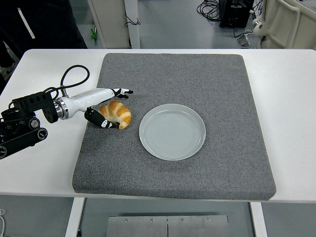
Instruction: Place the bread on the plate
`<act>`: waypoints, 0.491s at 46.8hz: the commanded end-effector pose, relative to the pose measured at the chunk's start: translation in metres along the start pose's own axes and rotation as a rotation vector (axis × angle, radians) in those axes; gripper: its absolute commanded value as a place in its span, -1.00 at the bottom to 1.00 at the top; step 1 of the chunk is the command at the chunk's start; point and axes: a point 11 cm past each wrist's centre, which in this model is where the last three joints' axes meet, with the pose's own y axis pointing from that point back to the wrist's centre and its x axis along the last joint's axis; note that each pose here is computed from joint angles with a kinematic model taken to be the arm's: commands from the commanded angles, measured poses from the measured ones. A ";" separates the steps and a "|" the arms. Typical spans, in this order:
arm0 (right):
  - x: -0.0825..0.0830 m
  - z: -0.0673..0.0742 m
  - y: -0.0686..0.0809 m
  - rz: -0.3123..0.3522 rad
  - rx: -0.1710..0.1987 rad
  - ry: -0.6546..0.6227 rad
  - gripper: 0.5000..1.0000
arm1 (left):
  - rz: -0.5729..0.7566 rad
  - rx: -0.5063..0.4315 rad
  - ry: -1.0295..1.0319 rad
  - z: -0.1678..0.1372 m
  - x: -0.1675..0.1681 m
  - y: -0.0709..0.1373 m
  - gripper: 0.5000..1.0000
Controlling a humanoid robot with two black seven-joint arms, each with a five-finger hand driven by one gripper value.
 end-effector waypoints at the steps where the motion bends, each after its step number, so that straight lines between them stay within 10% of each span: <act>1: 0.000 0.000 0.000 0.000 0.000 0.000 1.00 | 0.008 -0.003 -0.004 0.000 0.001 0.000 0.32; 23: 0.000 0.000 0.000 0.000 0.000 0.000 1.00 | 0.003 -0.035 -0.030 -0.001 -0.009 0.002 -0.20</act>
